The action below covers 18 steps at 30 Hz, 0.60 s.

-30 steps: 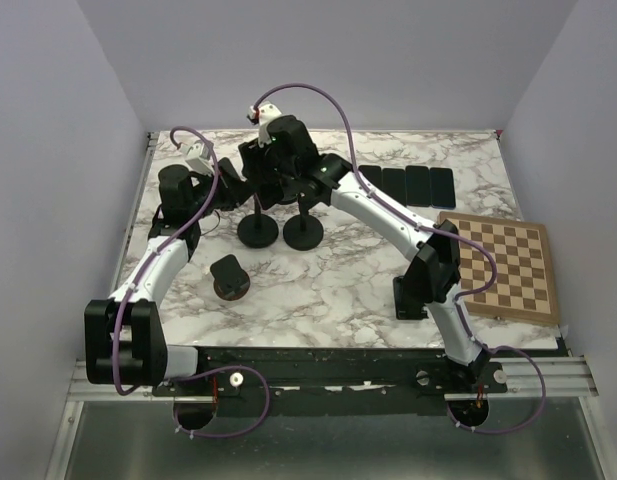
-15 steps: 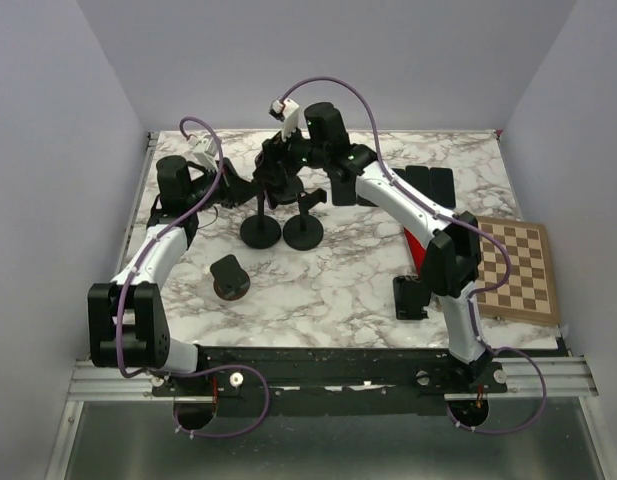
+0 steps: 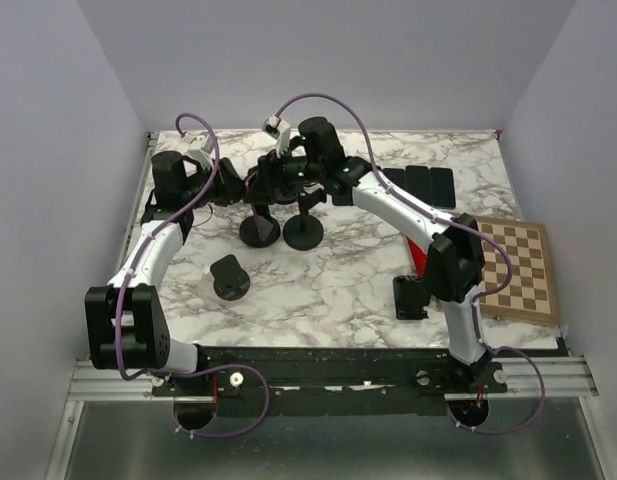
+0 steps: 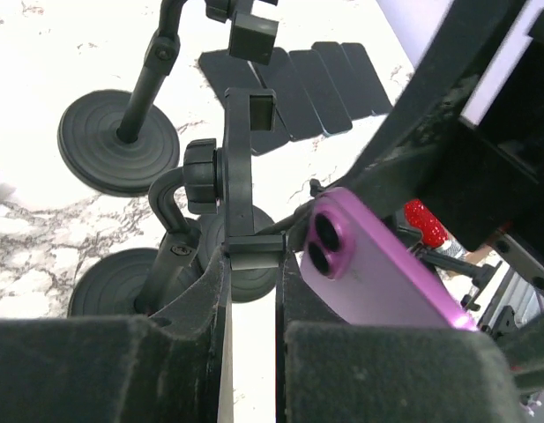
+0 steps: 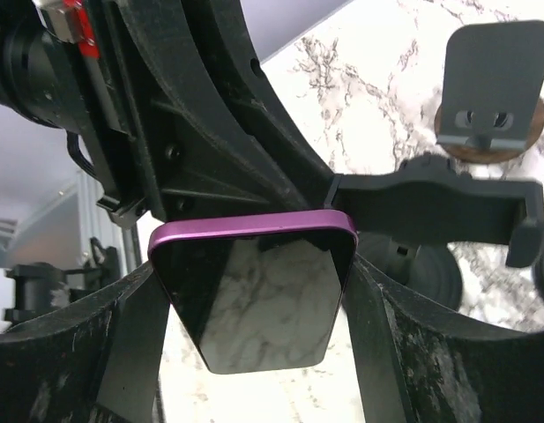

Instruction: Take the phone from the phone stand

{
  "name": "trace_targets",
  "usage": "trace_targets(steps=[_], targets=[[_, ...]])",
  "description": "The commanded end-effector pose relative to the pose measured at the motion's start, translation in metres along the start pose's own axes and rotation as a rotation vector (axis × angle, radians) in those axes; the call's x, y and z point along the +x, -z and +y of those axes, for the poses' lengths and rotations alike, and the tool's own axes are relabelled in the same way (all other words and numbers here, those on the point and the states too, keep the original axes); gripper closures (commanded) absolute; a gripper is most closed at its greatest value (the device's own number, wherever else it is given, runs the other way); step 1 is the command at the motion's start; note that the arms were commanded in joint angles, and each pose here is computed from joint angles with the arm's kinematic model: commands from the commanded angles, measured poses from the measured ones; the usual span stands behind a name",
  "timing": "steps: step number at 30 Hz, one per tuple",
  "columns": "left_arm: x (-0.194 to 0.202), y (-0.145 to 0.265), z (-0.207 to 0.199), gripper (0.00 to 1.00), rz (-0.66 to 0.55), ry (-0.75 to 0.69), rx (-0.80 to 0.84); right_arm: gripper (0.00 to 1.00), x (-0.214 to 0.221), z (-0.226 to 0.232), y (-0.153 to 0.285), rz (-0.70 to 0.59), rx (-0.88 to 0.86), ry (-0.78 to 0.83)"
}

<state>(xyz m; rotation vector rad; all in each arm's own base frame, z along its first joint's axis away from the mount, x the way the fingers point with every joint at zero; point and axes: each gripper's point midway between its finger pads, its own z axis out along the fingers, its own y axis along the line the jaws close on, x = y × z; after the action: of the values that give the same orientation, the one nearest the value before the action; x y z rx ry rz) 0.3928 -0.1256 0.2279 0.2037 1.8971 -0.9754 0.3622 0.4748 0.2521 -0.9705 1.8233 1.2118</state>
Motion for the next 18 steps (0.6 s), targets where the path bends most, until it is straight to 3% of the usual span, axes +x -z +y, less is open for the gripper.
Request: trace_targets(steps=[1, 6, 9, 13, 16, 18], targets=[[0.019, 0.012, 0.025, 1.0, 0.08, 0.037, -0.166, 0.99, -0.078, 0.05, 0.047, -0.199, 0.025, -0.062], [0.014, 0.025, 0.021, 1.0, 0.063, 0.013, -0.211, 0.99, -0.118, 0.041, 0.106, -0.287, 0.3, -0.077], [0.011, 0.029, 0.019, 0.97, 0.05, 0.035, -0.241, 1.0, -0.132, 0.012, 0.153, -0.335, 0.557, -0.049], [0.008, 0.036, 0.019, 0.69, 0.014, 0.068, -0.283, 0.99, -0.143, -0.035, 0.222, -0.382, 0.824, -0.024], [0.01, 0.041, 0.017, 0.55, -0.009, 0.083, -0.297, 0.99, -0.133, -0.089, 0.271, -0.347, 1.042, -0.039], [0.012, 0.042, 0.016, 0.4, -0.011, 0.094, -0.298, 0.99, -0.122, -0.122, 0.3, -0.324, 1.134, -0.058]])
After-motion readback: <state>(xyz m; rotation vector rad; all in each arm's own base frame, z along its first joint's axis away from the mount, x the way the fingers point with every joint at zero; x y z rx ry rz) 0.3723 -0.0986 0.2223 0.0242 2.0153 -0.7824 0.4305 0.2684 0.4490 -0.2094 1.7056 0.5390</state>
